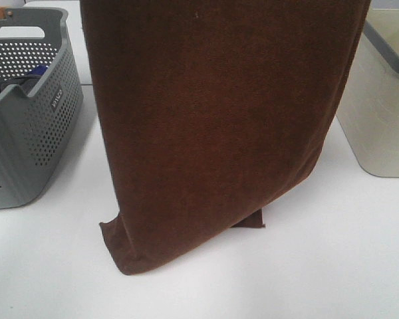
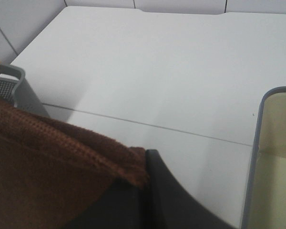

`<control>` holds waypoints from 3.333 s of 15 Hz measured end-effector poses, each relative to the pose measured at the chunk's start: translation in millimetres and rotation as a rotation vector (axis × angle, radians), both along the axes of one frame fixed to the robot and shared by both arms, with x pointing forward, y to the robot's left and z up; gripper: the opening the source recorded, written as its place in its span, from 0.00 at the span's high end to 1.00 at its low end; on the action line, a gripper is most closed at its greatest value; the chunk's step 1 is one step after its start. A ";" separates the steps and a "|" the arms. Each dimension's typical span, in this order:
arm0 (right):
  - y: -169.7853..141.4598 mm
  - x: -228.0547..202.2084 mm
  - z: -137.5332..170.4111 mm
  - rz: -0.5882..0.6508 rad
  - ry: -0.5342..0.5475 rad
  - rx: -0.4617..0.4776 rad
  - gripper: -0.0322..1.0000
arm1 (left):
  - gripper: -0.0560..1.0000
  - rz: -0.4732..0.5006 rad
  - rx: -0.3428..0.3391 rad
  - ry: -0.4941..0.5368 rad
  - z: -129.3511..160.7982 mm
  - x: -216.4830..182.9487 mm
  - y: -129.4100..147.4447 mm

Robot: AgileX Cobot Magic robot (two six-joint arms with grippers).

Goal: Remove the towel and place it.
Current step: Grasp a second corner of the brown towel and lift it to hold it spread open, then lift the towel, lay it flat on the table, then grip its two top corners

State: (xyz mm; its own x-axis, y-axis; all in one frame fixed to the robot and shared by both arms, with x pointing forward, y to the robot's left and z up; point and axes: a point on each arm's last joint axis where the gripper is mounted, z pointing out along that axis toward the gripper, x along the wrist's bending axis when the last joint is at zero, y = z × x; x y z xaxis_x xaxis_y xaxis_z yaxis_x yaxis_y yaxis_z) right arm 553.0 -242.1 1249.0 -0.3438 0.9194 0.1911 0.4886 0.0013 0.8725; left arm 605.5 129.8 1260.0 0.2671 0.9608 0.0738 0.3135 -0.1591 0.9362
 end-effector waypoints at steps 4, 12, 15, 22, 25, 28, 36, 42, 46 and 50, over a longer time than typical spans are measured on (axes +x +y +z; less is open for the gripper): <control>1.1 76.6 -34.7 -0.077 -0.182 -0.027 0.97 | 0.95 0.017 -0.079 -0.147 -50.1 79.0 7.9; 3.5 65.6 41.8 -0.001 -0.534 -0.098 0.97 | 0.95 -0.066 -0.179 -0.564 -0.1 77.6 17.3; 8.1 76.3 3.6 0.087 -0.350 -0.157 0.97 | 0.95 -0.005 -0.080 -0.371 -24.9 84.1 21.4; 16.8 66.9 -88.3 0.221 0.238 -0.098 0.97 | 0.95 0.106 -0.061 0.475 -118.3 65.8 24.2; 18.2 54.8 -95.9 0.294 0.379 -0.113 0.97 | 0.95 0.099 -0.031 0.659 -128.8 50.3 18.4; 17.0 50.4 -100.3 0.288 0.447 -0.108 0.97 | 0.95 0.065 0.002 0.690 -125.1 37.7 5.3; 5.5 -7.0 -130.3 0.162 0.651 -0.097 0.97 | 0.95 0.000 0.100 0.790 -132.0 -41.3 -3.9; -2.1 -100.7 -159.4 0.138 0.762 -0.072 0.97 | 0.95 -0.036 0.126 0.912 -155.4 -129.7 -5.1; -5.3 -148.4 -196.8 0.143 0.866 -0.061 0.97 | 0.95 -0.040 0.173 1.050 -193.4 -180.4 -11.1; -7.0 -173.6 -231.3 0.144 0.990 -0.058 0.97 | 0.95 -0.057 0.218 1.179 -226.9 -212.1 -17.6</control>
State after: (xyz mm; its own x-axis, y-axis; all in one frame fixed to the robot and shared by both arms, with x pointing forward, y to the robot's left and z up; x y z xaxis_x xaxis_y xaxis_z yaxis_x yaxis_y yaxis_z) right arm 379.4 -249.1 1017.6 -0.1628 0.8984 0.4078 0.9867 0.1474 0.0692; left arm 393.4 112.2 1033.0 0.3211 0.9432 -0.0851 0.9471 -0.3198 0.0290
